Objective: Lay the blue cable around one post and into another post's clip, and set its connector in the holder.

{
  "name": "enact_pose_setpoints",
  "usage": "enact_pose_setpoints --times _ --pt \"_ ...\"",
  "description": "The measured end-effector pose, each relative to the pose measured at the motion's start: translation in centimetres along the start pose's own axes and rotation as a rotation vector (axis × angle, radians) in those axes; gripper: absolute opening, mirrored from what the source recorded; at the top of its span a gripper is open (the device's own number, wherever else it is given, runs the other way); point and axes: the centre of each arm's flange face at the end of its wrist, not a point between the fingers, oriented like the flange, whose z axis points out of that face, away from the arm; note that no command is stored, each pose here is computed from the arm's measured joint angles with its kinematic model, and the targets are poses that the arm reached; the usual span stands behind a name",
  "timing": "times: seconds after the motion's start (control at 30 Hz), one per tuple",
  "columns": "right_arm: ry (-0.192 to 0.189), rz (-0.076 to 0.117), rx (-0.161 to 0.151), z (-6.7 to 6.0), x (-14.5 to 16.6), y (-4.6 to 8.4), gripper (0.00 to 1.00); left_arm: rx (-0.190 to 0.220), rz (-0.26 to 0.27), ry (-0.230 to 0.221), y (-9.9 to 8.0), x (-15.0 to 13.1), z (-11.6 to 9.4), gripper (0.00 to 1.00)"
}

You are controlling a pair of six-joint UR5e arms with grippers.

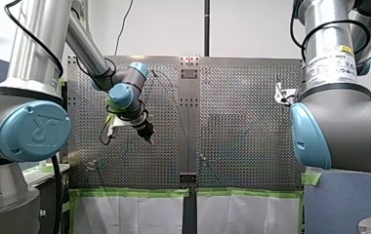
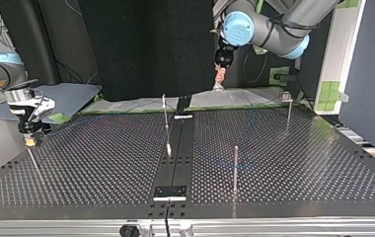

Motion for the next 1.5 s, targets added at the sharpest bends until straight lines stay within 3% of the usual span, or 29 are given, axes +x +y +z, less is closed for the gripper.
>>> enact_pose_setpoints --times 0.67,1.3,1.5 --pt "0.000 0.000 0.000 0.0 0.0 0.0 1.00 -0.005 -0.004 -0.001 1.9 7.7 -2.0 1.00" --pt "0.000 0.000 0.000 0.0 0.0 0.0 1.00 -0.009 -0.050 -0.001 3.7 14.1 -5.2 1.00" --pt "0.000 0.000 0.000 0.0 0.0 0.0 1.00 0.001 -0.079 -0.047 3.7 13.9 -4.9 1.00"
